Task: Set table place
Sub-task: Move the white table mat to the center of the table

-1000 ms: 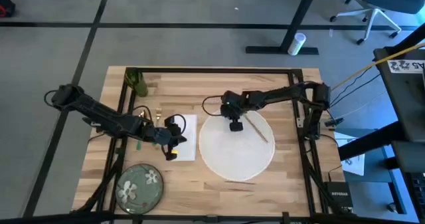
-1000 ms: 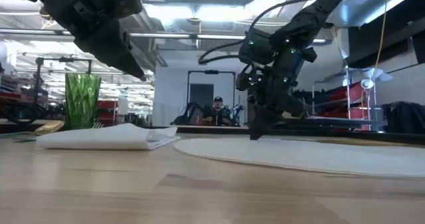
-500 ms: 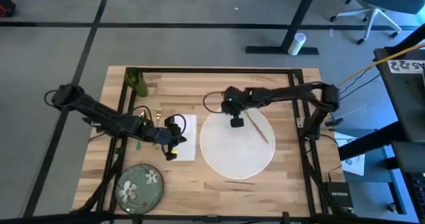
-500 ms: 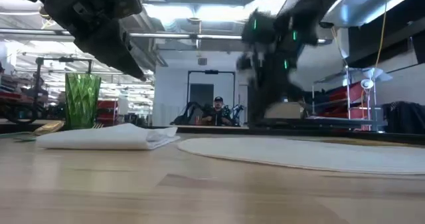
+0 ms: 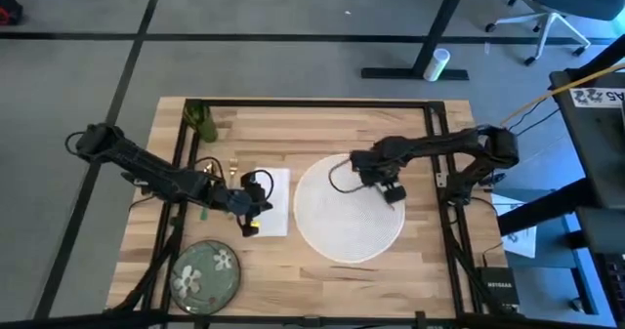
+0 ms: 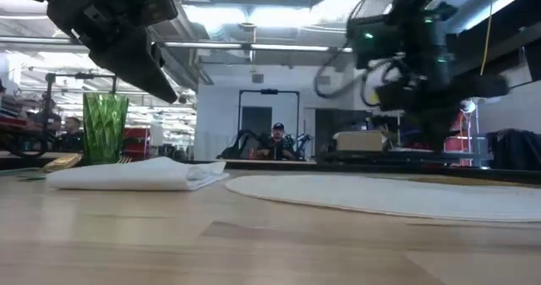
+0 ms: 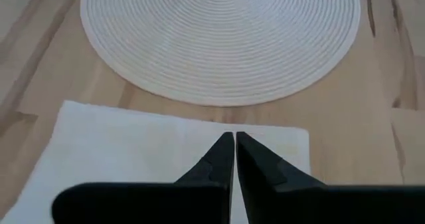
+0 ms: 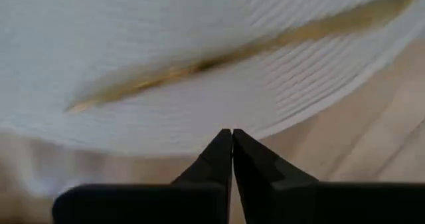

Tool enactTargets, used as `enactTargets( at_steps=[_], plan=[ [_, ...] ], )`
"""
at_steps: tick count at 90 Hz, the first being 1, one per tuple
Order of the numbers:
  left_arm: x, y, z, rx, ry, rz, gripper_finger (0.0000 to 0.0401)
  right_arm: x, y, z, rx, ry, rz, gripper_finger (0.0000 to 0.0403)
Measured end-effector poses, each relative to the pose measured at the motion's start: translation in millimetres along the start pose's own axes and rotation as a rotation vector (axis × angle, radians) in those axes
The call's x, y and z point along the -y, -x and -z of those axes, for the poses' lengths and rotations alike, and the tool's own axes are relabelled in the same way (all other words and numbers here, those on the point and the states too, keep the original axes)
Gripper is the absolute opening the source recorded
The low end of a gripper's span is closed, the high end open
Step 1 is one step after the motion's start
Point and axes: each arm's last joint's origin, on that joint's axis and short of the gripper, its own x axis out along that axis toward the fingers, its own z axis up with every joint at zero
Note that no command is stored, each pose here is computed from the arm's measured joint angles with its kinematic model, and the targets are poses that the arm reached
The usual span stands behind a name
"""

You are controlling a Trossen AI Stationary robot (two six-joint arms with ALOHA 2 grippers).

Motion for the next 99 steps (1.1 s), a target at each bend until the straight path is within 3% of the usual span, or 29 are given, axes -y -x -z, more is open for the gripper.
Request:
enactTargets(
  at_steps=[15, 35, 76, 99],
  plan=[
    [0, 0, 0, -0.002, 0.0, -0.001, 0.0, -22, -21, 8, -0.044, -0.022, -0.088, 0.0],
    [0, 0, 0, -0.004, 0.004, -0.002, 0.0, -44, -38, 7, 0.001, -0.044, -0.212, 0.0],
    [0, 0, 1, -0.006, 0.007, -0.002, 0.0, -76, -35, -21, 0.232, -0.034, -0.412, 0.0],
    [0, 0, 0, -0.006, 0.007, -0.002, 0.0, -88, -29, -32, 0.313, -0.01, -0.441, 0.0]
  ],
)
